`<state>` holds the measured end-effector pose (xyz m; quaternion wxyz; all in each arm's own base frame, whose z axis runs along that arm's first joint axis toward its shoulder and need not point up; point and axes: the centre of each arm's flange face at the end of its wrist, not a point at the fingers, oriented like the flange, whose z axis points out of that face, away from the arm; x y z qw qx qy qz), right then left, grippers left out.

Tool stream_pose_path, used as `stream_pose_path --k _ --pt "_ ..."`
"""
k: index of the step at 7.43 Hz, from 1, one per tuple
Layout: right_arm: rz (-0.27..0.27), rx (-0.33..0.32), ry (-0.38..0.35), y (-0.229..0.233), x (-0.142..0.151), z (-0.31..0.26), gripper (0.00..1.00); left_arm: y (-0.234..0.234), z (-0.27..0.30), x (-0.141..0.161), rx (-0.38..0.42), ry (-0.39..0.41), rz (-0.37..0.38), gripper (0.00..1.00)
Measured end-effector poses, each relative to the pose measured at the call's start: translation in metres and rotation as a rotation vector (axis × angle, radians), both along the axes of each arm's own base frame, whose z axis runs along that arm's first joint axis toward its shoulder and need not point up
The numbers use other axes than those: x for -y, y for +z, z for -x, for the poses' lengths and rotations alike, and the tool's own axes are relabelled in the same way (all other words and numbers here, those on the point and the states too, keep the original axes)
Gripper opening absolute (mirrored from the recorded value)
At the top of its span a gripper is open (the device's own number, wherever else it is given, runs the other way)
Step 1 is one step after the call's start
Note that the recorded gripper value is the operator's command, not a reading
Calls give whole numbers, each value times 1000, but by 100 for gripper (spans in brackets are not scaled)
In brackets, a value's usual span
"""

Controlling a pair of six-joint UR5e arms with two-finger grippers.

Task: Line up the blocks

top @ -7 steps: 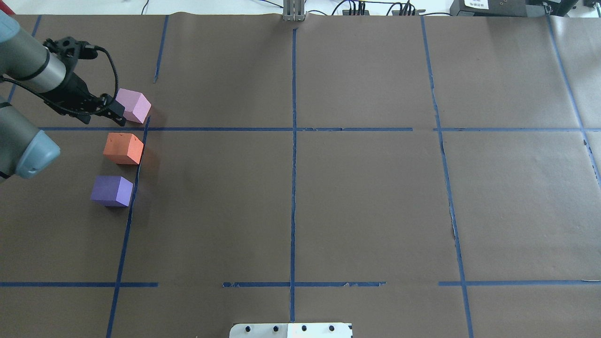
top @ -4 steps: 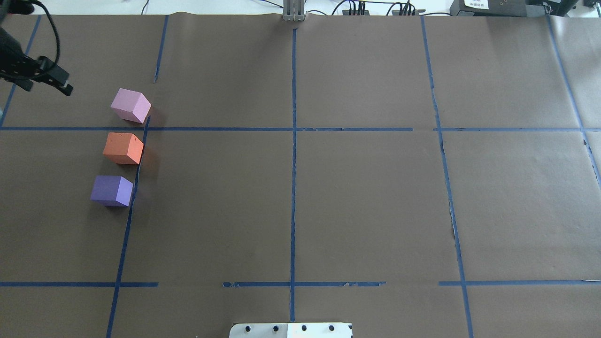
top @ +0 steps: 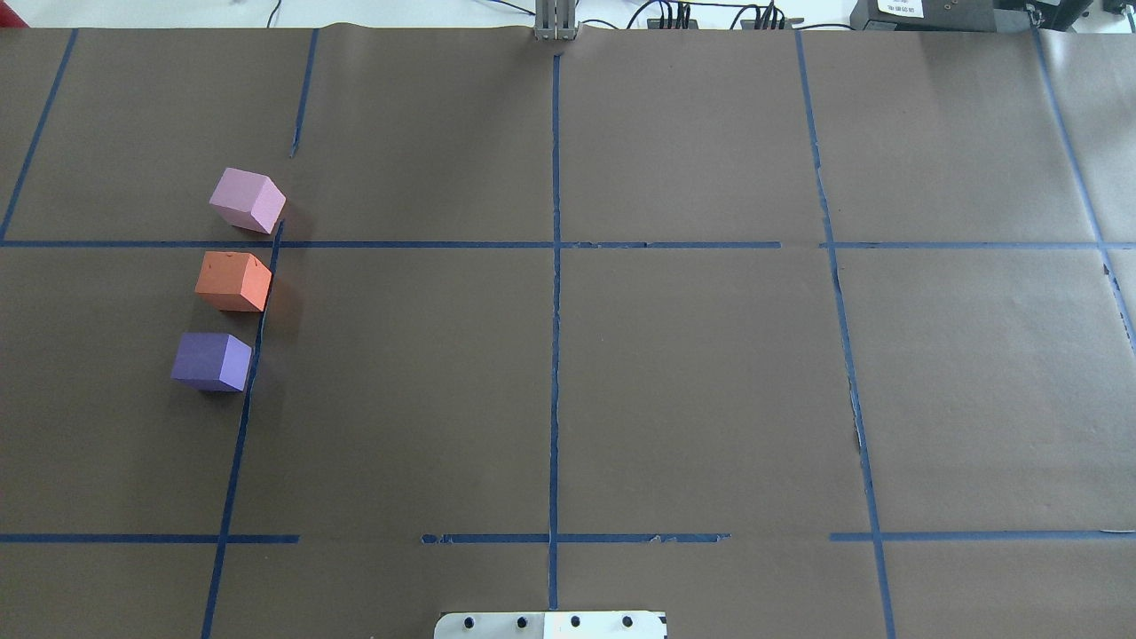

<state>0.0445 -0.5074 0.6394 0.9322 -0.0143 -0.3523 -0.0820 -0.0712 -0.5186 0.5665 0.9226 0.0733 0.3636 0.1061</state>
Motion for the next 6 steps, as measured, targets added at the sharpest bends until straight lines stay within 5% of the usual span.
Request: stream_pose_path --k 3,6 --pt "1 0 0 0 0 0 100 91 47 -64 -9 -18 52 100" --pt "1 0 1 0 0 0 100 99 47 -68 -46 -75 103 100"
